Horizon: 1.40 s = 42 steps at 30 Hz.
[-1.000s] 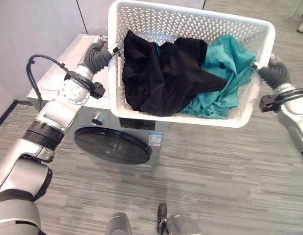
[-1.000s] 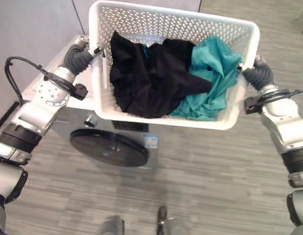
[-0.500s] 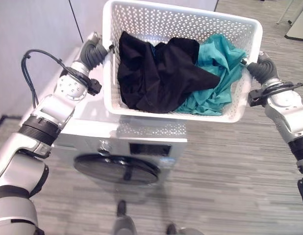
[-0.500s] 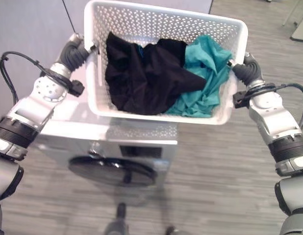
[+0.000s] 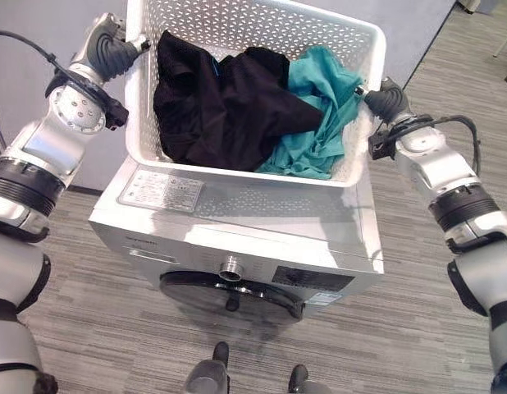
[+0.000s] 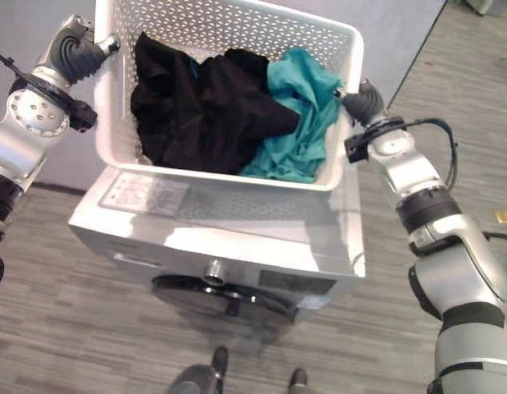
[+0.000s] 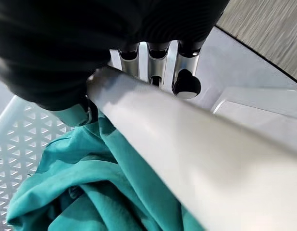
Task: Grab the laundry basket,head to the washer,open it,put in the laundry and shut it.
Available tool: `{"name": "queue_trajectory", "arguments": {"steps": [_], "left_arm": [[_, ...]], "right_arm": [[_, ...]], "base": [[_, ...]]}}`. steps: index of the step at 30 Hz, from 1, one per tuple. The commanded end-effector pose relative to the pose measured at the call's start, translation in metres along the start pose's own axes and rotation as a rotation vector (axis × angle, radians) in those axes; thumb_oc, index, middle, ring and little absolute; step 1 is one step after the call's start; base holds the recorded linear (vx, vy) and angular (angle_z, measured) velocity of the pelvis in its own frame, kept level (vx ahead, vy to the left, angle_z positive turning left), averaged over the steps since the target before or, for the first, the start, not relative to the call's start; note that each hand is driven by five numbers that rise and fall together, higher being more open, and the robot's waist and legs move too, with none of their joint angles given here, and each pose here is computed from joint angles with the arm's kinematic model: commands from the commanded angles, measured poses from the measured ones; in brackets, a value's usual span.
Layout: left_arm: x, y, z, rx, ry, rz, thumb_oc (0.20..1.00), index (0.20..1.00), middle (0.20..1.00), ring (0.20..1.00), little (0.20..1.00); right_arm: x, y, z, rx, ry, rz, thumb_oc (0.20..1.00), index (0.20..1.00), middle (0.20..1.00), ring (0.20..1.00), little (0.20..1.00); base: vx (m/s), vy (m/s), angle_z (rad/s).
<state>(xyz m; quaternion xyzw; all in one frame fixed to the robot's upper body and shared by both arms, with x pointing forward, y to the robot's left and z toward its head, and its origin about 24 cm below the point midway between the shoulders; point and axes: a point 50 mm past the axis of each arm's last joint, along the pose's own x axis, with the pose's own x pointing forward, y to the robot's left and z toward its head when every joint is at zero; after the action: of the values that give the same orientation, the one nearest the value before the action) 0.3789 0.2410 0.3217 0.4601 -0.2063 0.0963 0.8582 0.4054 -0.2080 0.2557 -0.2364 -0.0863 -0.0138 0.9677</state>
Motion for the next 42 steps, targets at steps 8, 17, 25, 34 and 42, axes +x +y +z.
{"name": "queue_trajectory", "arguments": {"steps": [8,17,25,34,42], "left_arm": [[0.017,0.030,0.049,0.010,-0.157,0.098,0.200,0.200,0.200,0.200,0.200],[0.025,0.047,0.034,0.214,-0.031,0.072,0.200,0.200,0.200,0.200,0.200],[0.026,0.047,0.018,0.254,0.067,0.025,1.000,1.000,1.000,1.000,1.000],[0.034,0.036,0.018,0.291,0.127,-0.005,1.000,1.000,1.000,1.000,1.000],[0.037,0.041,0.025,0.204,0.109,0.076,1.000,1.000,1.000,1.000,1.000]], "right_arm": [[-0.004,-0.032,0.022,-0.125,-0.061,0.008,0.200,0.200,0.200,0.200,0.200],[-0.006,-0.045,0.025,-0.190,-0.035,0.027,0.200,0.200,0.200,0.200,0.200],[0.003,-0.037,0.027,-0.210,0.010,0.048,1.000,1.000,1.000,1.000,1.000],[0.014,-0.029,0.040,-0.228,0.031,0.055,1.000,1.000,1.000,1.000,1.000],[0.014,-0.055,0.062,-0.182,-0.022,-0.066,1.000,1.000,1.000,1.000,1.000]], "base": [[0.01,0.008,0.00],[0.01,0.015,0.00],[0.00,0.003,0.00],[0.00,0.000,0.00],[0.00,0.000,0.00]]}}
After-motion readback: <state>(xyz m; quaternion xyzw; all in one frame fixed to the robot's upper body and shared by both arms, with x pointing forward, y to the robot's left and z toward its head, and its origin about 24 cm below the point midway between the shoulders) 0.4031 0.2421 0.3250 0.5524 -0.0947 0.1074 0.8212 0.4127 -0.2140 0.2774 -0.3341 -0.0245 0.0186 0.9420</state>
